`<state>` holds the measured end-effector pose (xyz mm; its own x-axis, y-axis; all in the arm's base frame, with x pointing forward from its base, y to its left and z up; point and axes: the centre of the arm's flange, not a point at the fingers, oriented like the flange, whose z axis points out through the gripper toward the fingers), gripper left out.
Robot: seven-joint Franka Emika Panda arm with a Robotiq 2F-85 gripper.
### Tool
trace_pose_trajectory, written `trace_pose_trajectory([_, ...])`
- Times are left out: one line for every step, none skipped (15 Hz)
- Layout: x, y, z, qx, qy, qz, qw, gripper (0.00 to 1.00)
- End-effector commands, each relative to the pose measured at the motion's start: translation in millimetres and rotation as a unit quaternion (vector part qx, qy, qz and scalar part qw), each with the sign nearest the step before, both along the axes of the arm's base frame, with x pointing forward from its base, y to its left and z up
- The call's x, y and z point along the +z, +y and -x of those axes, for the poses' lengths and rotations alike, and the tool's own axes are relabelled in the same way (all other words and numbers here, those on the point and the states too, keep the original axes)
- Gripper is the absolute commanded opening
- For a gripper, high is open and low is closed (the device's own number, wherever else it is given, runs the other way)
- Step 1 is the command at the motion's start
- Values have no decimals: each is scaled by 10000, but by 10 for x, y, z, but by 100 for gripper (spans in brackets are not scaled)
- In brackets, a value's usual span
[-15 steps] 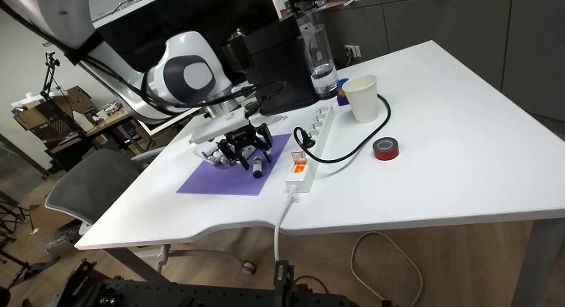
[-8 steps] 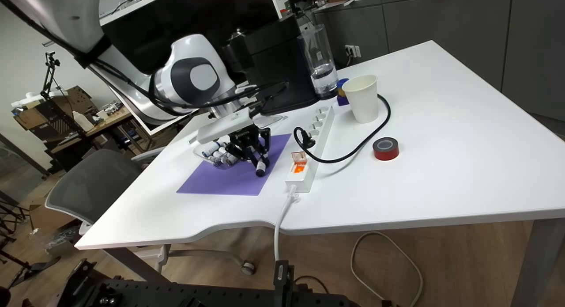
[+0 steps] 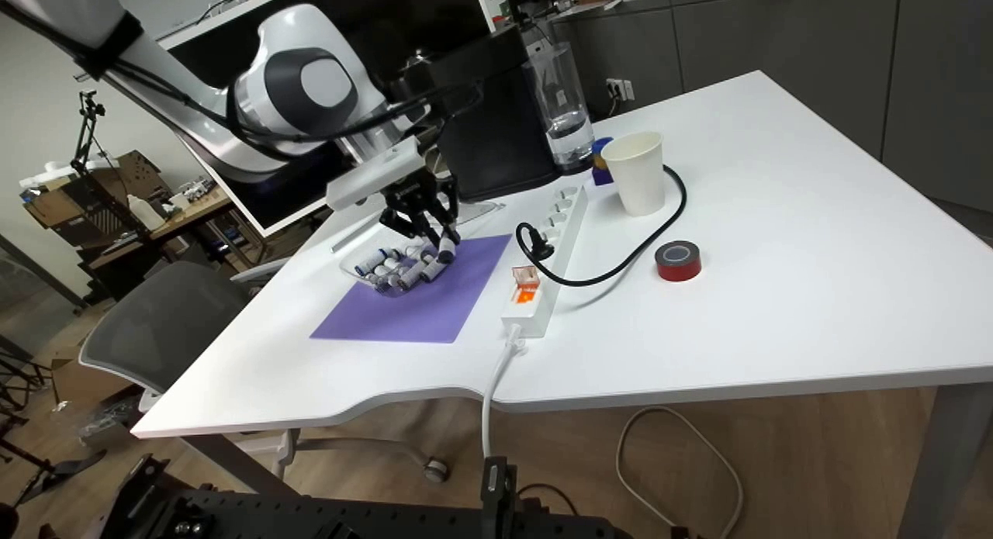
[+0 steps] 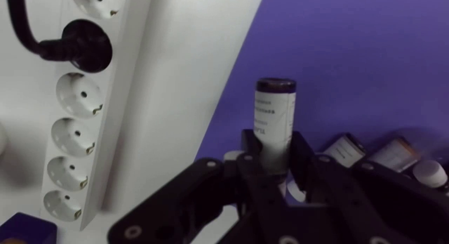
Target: Put the bottle on the blue mat in the container
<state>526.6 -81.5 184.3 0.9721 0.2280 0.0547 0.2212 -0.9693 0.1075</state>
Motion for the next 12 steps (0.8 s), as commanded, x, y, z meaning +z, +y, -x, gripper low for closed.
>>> trace_pose_trajectory([477, 208, -125, 286, -46, 113, 9995, 7])
trace_pose_trajectory([547, 289, -192, 411, -13, 106, 9991, 7])
trace_pose_trajectory([608, 375, -249, 513, 10, 104, 9986, 7])
trace_pose_trajectory([648, 480, -316, 630, 34, 117, 9979, 7])
trace_pose_trajectory([679, 570, -372, 740, 80, 107, 9972, 7])
trace_pose_trajectory([686, 674, -430, 863, 144, 102, 9961, 7])
trace_pose_trajectory([684, 762, -473, 977, 200, 113, 9949, 7])
trace_pose_trajectory([663, 853, -517, 1110, 279, 124, 9934, 7])
trace_pose_trajectory([638, 926, -554, 1237, 352, 135, 9916, 7])
trace_pose_trajectory([590, 1007, -587, 1441, 467, 132, 9884, 7])
trace_pose_trajectory([545, 1068, -609, 1605, 571, 149, 9853, 7])
trace_pose_trajectory([467, 1125, -638, 1777, 680, 176, 9816, 7])
